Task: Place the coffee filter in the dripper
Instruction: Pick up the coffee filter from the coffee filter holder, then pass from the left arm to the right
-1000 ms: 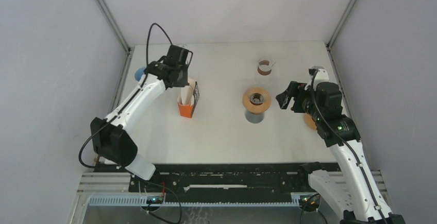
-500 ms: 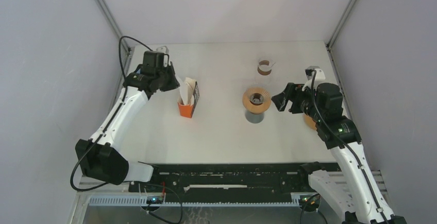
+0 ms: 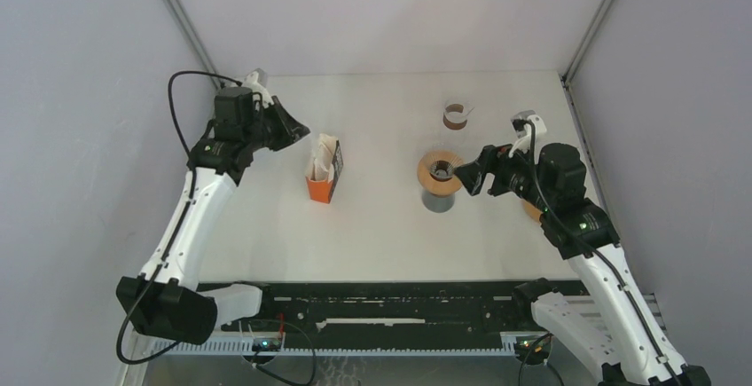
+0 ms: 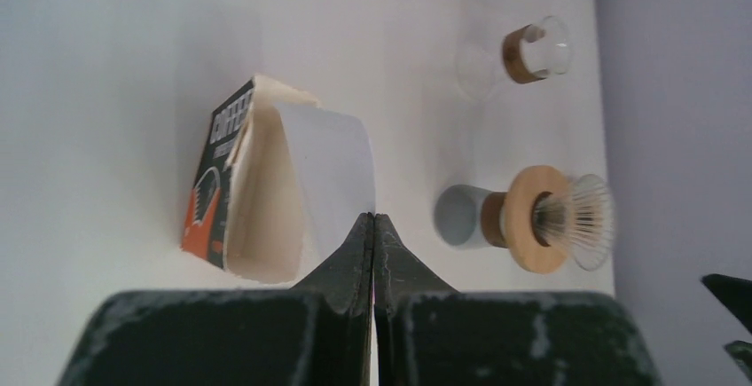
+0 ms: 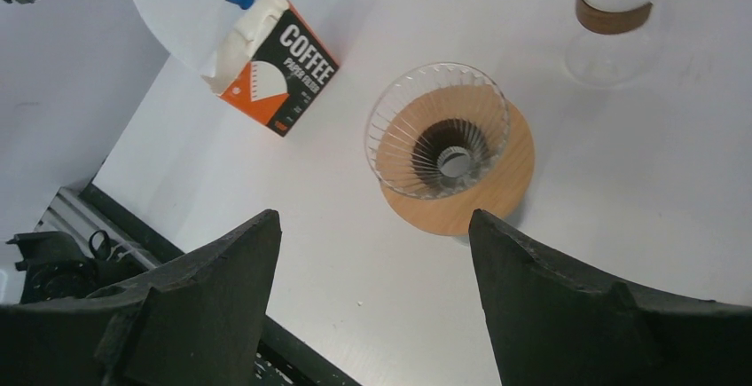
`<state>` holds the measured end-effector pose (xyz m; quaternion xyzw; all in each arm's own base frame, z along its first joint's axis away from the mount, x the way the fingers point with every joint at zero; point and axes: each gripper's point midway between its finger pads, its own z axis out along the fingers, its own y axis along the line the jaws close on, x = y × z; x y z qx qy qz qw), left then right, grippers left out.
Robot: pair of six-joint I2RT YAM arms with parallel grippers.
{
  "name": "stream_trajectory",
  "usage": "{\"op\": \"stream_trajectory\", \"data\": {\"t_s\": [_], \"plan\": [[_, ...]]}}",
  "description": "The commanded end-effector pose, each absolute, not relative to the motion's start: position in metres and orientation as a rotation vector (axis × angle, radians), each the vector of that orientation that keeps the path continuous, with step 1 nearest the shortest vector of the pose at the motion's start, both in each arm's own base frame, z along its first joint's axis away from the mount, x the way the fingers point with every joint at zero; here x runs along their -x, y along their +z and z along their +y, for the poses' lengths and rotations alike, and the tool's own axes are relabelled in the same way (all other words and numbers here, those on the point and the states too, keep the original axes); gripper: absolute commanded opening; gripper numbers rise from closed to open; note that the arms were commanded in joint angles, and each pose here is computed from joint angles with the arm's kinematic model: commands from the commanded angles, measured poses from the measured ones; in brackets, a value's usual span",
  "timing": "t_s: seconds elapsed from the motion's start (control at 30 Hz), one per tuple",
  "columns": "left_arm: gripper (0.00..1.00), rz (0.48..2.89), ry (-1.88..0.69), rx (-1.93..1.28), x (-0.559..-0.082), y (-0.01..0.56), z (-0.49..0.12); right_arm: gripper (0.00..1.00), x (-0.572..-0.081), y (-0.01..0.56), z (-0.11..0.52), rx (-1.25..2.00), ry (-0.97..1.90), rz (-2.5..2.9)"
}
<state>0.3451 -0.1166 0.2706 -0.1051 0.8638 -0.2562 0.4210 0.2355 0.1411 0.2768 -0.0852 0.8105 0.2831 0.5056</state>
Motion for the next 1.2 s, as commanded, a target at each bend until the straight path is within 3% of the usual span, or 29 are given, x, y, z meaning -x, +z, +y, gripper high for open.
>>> {"op": "stream_trajectory", "data": {"t_s": [0.0,0.67,1.17], "plan": [[0.00,2.047,-0.818,0.221,-0.334,0.307,-0.135,0.86,-0.235,0.318,0.159,0.306,0.744,1.799],[0.00,1.902,-1.192,0.066,-0.294,0.370,-0.208,0.84,-0.229,0.355,0.223,0.488,0.764,1.577],[0.00,1.936,-1.333,-0.047,-0.275,0.372,-0.275,0.83,-0.234,0.356,0.258,0.488,0.710,1.574]]}}
